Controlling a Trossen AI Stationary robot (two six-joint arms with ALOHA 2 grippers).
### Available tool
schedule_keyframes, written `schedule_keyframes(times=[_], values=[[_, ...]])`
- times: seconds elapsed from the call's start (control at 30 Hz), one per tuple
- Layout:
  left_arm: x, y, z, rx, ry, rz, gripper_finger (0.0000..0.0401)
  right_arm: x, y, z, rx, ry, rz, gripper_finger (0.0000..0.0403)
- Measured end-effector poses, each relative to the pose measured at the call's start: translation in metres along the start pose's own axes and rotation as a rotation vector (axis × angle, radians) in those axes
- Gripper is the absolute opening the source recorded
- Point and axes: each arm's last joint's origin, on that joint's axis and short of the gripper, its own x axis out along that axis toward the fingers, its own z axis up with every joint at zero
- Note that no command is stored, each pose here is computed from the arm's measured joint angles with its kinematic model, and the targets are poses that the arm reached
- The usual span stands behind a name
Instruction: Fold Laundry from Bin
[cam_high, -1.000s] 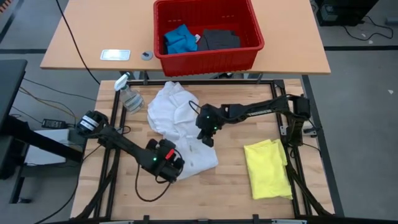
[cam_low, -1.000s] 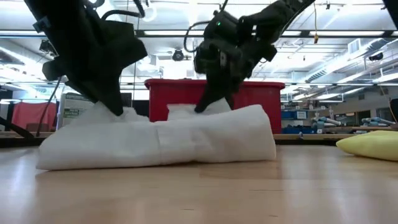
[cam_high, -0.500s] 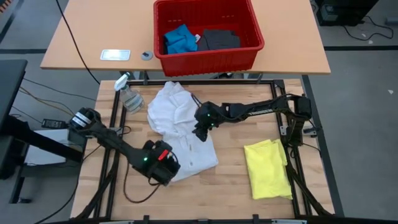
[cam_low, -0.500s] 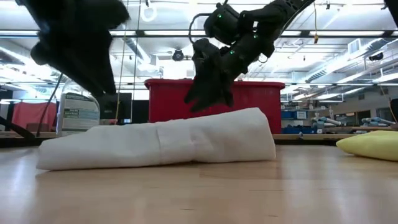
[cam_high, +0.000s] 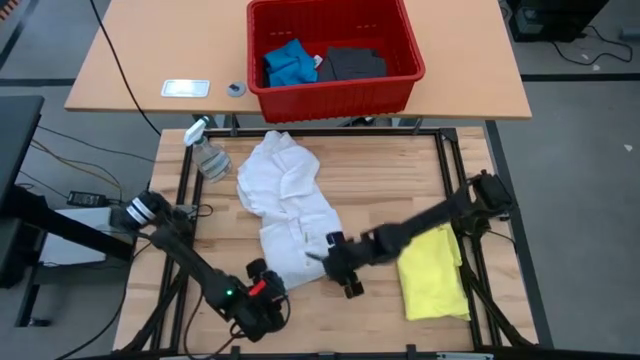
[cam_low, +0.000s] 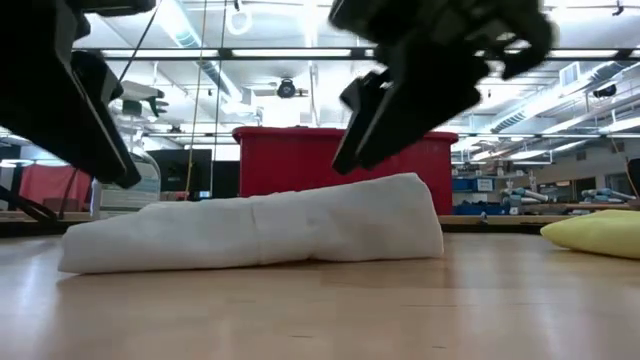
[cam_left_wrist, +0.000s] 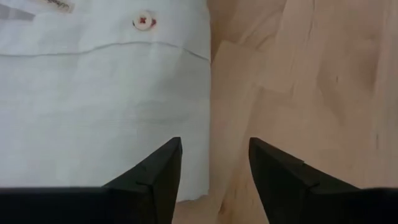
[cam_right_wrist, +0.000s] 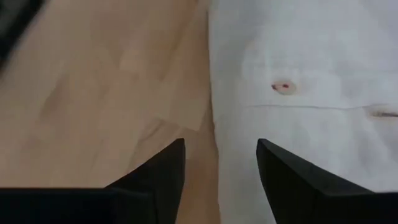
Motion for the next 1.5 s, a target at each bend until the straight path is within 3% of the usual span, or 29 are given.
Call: schedule_keyframes(times=[0.13,0.23,0.43,0.63,1.0,1.1,1.23,1.4,1.5], values=[[0.009,-0.005,-0.005,0.038,-0.007,-0.008,0.0212,-0.001,0.028,-0.003,-0.074,0.020,-0.104,0.0222],[0.018,-0.011,-0.009,0.090,-0.015,-0.020,0.0224,-0.002,0.037,-0.010,-0.052,0.071,-0.136,0.0231],[0.036,-0.006,-0.017,0.086,0.024,0.044,0.0221,0.007,0.022,-0.019,0.069,0.145,-0.195,0.0233],[0.044,0.000,-0.013,0.036,0.076,0.062,0.0188,0.017,0.005,-0.025,0.115,0.195,-0.170,0.0232],[0.044,0.000,-0.012,0.012,0.097,0.040,0.0104,0.032,0.005,-0.041,0.125,0.273,-0.109,0.0226],[0.044,-0.002,-0.011,0.002,0.106,0.025,0.0070,0.035,0.005,-0.044,0.172,0.296,-0.110,0.0205],[0.042,-0.005,-0.008,-0.065,0.119,0.000,0.0015,0.035,0.006,-0.044,0.236,0.303,-0.079,0.0142],[0.031,-0.021,-0.003,-0.114,0.132,-0.077,0.0006,0.033,0.018,-0.035,0.332,0.300,0.022,0.0026],[0.019,-0.036,0.001,-0.106,0.158,-0.168,0.0003,0.032,0.032,-0.028,0.379,0.312,0.104,0.0017]])
